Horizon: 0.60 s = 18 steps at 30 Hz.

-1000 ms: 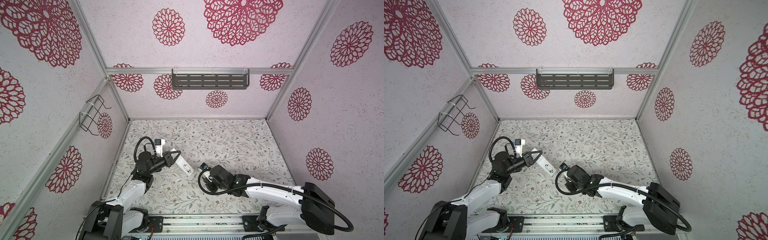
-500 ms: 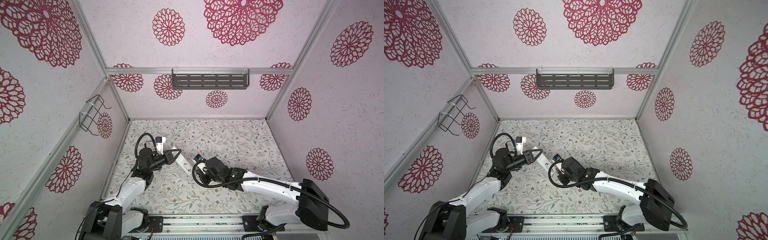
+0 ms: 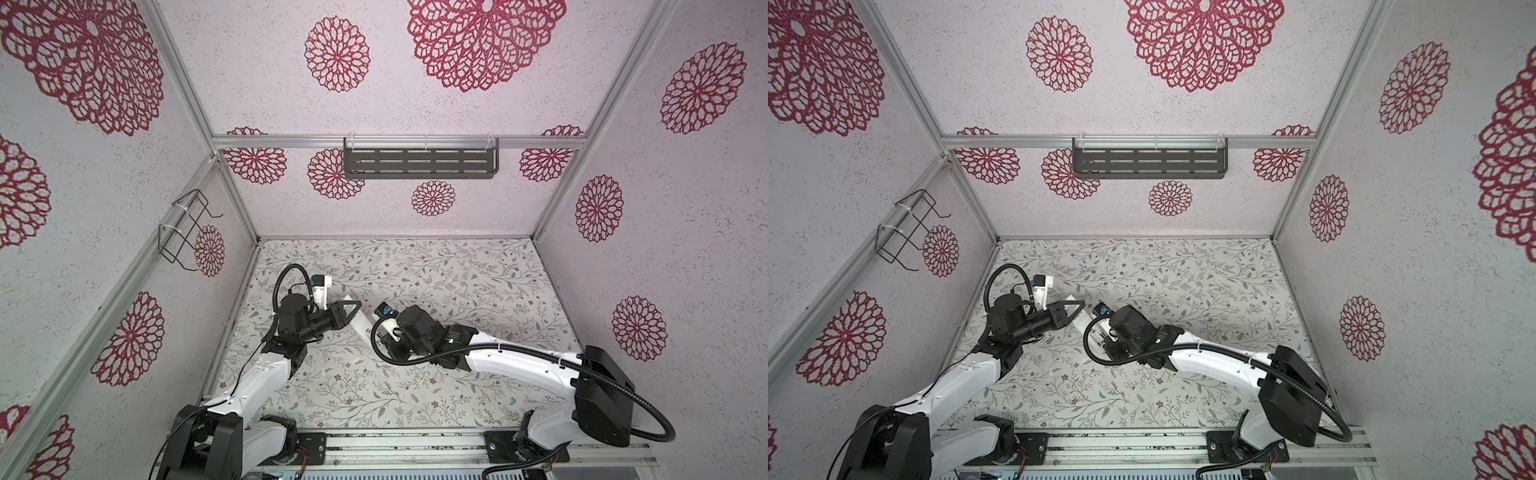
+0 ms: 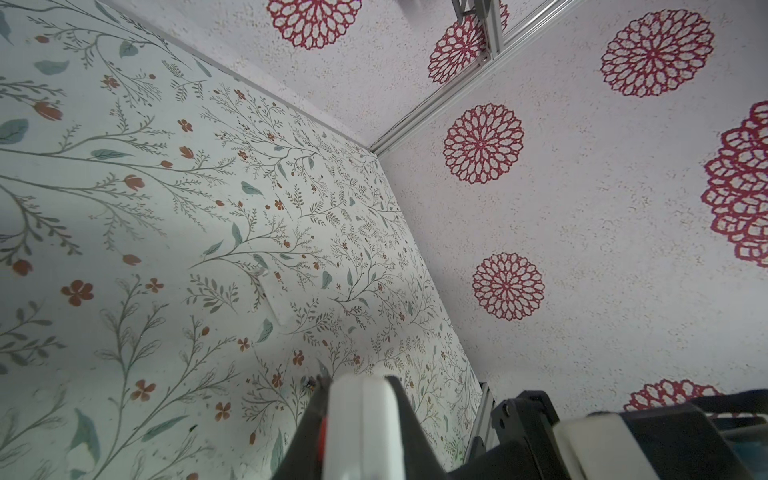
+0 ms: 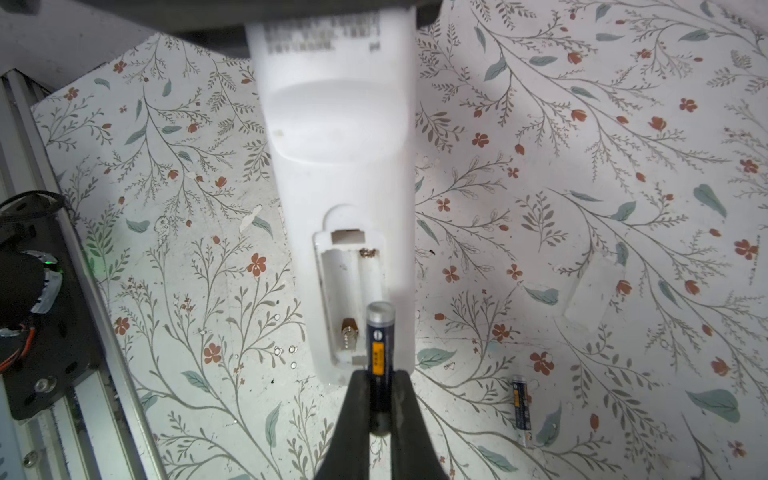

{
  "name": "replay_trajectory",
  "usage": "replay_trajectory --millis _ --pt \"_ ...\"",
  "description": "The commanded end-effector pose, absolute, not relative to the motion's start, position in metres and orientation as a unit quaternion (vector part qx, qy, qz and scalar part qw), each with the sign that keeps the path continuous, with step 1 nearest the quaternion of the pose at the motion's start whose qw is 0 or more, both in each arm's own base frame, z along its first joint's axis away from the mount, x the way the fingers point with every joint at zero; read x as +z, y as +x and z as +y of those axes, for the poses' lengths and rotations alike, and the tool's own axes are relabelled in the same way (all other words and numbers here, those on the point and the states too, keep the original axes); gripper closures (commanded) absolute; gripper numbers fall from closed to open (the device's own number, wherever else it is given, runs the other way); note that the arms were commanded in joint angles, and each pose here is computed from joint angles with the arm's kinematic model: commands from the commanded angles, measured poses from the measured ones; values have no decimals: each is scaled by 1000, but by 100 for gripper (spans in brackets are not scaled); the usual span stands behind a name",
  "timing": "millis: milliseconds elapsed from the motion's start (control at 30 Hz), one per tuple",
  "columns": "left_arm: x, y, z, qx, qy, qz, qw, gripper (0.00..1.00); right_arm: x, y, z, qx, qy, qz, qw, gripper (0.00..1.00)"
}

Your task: Load the batteries into the remote control

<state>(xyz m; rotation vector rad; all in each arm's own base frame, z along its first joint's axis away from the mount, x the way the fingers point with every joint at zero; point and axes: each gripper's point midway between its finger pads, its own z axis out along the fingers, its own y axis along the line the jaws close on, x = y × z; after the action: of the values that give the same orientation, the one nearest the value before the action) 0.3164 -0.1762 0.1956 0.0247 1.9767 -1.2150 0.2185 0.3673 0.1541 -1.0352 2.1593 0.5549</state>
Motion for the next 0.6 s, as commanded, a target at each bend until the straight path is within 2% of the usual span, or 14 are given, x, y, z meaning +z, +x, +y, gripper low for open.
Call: replay_trajectory --millis 0,567 --pt "211 318 -176 -474 24 772 423 100 161 219 370 213 -402 828 328 92" --pt "213 315 -177 -471 33 766 436 100 157 225 383 207 -396 840 307 92"
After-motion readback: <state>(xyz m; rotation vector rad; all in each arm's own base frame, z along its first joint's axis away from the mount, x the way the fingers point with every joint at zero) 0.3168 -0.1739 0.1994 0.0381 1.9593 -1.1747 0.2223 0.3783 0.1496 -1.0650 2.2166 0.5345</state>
